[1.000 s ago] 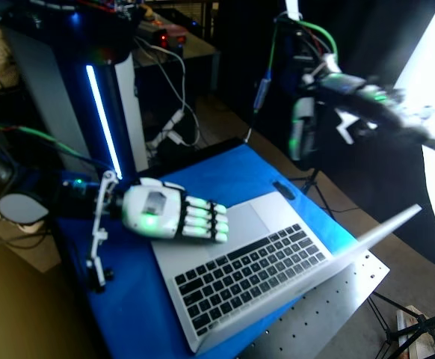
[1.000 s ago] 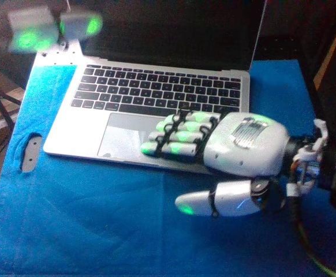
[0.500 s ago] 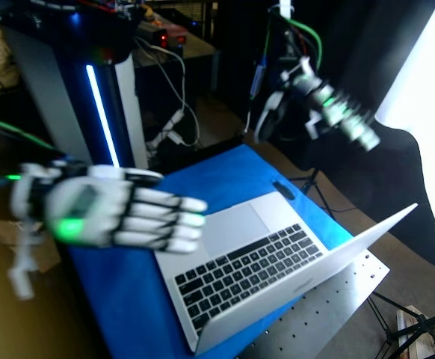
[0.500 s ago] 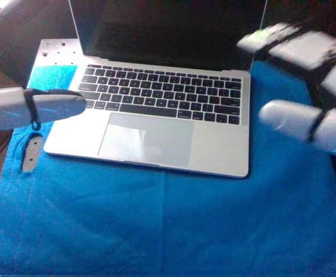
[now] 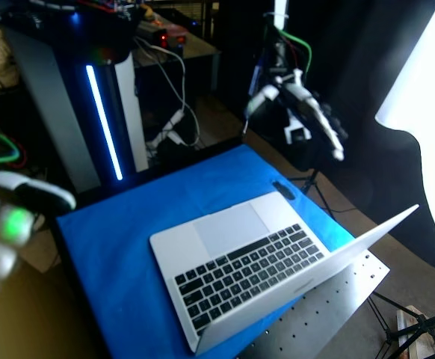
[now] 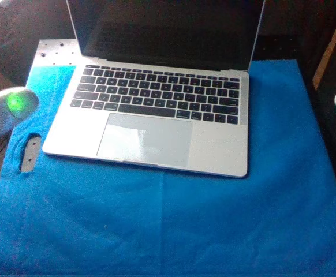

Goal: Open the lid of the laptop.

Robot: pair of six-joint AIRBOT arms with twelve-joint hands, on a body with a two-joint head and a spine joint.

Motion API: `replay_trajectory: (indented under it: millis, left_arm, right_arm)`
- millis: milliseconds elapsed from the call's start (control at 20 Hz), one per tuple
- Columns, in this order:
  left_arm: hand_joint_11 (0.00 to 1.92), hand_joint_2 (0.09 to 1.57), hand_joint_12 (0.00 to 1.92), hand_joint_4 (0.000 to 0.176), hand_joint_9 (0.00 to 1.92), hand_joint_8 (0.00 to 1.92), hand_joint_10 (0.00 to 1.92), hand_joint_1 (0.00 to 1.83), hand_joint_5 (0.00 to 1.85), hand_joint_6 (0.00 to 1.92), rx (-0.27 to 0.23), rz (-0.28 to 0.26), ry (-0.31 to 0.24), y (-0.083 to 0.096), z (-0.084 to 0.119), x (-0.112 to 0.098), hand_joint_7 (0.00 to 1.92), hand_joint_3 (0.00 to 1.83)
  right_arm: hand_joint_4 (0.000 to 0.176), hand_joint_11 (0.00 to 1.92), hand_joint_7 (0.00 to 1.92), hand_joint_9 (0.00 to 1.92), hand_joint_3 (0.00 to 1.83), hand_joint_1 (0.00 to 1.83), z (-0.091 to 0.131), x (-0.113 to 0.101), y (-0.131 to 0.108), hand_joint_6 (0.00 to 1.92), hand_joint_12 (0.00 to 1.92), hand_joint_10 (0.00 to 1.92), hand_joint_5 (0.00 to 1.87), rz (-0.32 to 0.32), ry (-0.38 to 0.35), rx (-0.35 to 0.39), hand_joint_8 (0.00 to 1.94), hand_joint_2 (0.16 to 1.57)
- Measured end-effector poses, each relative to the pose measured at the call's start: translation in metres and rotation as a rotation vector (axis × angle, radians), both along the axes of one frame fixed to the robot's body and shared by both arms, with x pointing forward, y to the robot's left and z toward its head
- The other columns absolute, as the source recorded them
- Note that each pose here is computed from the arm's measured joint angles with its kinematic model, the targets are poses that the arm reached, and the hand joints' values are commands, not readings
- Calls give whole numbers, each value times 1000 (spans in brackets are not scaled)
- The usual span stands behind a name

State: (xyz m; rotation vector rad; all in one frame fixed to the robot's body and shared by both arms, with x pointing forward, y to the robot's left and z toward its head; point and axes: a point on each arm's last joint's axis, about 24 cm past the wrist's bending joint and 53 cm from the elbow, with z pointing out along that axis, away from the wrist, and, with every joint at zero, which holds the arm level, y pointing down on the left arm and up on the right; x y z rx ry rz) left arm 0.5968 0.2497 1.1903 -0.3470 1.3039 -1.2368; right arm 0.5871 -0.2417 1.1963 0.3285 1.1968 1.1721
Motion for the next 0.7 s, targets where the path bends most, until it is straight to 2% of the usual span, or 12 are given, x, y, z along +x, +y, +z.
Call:
replay_trajectory:
  millis: [100, 200, 250, 300, 350, 400, 450, 500, 550, 600, 650, 700]
  left_arm:
    - [4, 1022, 2, 176, 50, 9, 7, 364, 64, 17, -42, 33, -2, 12, 2, -3, 94, 15]
    - [0, 1095, 0, 174, 57, 0, 2, 375, 74, 2, -44, 34, -2, 13, 3, -3, 92, 12]
    - [0, 1126, 0, 140, 57, 3, 0, 325, 24, 8, -42, 21, -2, 10, 3, -4, 61, 15]
    - [63, 1121, 29, 95, 86, 4, 8, 350, 8, 2, -45, 7, -1, 7, 3, -6, 58, 6]
    - [42, 1145, 21, 71, 64, 0, 0, 306, 0, 0, -46, -5, 1, 5, 3, -7, 13, 12]
    - [98, 1127, 46, 82, 97, 10, 13, 278, 0, 0, -43, -15, 1, 3, 4, -8, 38, 3]
    - [113, 1130, 54, 143, 96, 1, 7, 111, 0, 0, -39, -20, -5, 3, 9, -9, 25, 4]
    - [101, 1103, 52, 134, 139, 16, 17, 210, 0, 0, -32, -30, -20, 2, 15, -9, 79, 0]
    - [59, 1111, 45, 115, 172, 8, 12, 348, 57, 5, -27, -42, -41, 0, 23, -9, 131, 0]
    - [84, 1110, 818, 116, 452, 14, 2, 336, 151, 3, -26, -54, -65, -2, 32, -10, 330, 0]
    - [44, 1143, 999, 98, 448, 5, 3, 331, 78, 0, -22, -58, -91, -4, 40, -9, 304, 2]
    - [44, 1143, 999, 98, 448, 5, 3, 331, 78, 0, -24, -76, -129, -9, 52, -10, 304, 2]
  right_arm:
    - [112, 50, 204, 129, 0, 875, 0, -1, 3, 5, 22, 13, 129, 12, 0, -2, 20, 906]
    - [94, 67, 152, 117, 11, 803, 4, -4, 7, 0, 26, 1, 119, 34, -10, -14, 0, 958]
    - [74, 131, 124, 141, 14, 723, 6, -6, 9, 1, 51, 7, 69, 49, -17, -24, 0, 983]
    - [99, 118, 45, 94, 0, 712, 8, -7, 10, 2, 43, 0, 41, 57, -22, -30, 0, 954]
    - [83, 159, 11, 61, 2, 637, 10, -8, 11, 11, 57, 0, 70, 64, -27, -37, 0, 961]
    - [72, 180, 23, 84, 9, 621, 13, -9, 12, 11, 64, 9, 75, 72, -32, -43, 5, 979]
    - [25, 241, 217, 263, 4, 565, 17, -11, 13, 6, 65, 15, 174, 83, -41, -52, 8, 1032]
    - [0, 367, 301, 362, 4, 475, 19, -13, 15, 4, 95, 14, 228, 97, -49, -62, 7, 1083]
    - [0, 352, 325, 364, 25, 485, 23, -16, 21, 0, 85, 8, 210, 126, -65, -77, 11, 1146]
    - [0, 351, 308, 352, 25, 335, 32, -20, 29, 9, 95, 2, 135, 154, -97, -92, 3, 1241]
    - [0, 360, 328, 388, 6, 394, 40, -24, 36, 4, 130, 5, 165, 170, -129, -107, 2, 1268]
    - [0, 360, 328, 388, 6, 394, 50, -29, 42, 4, 130, 5, 165, 190, -173, -129, 2, 1268]
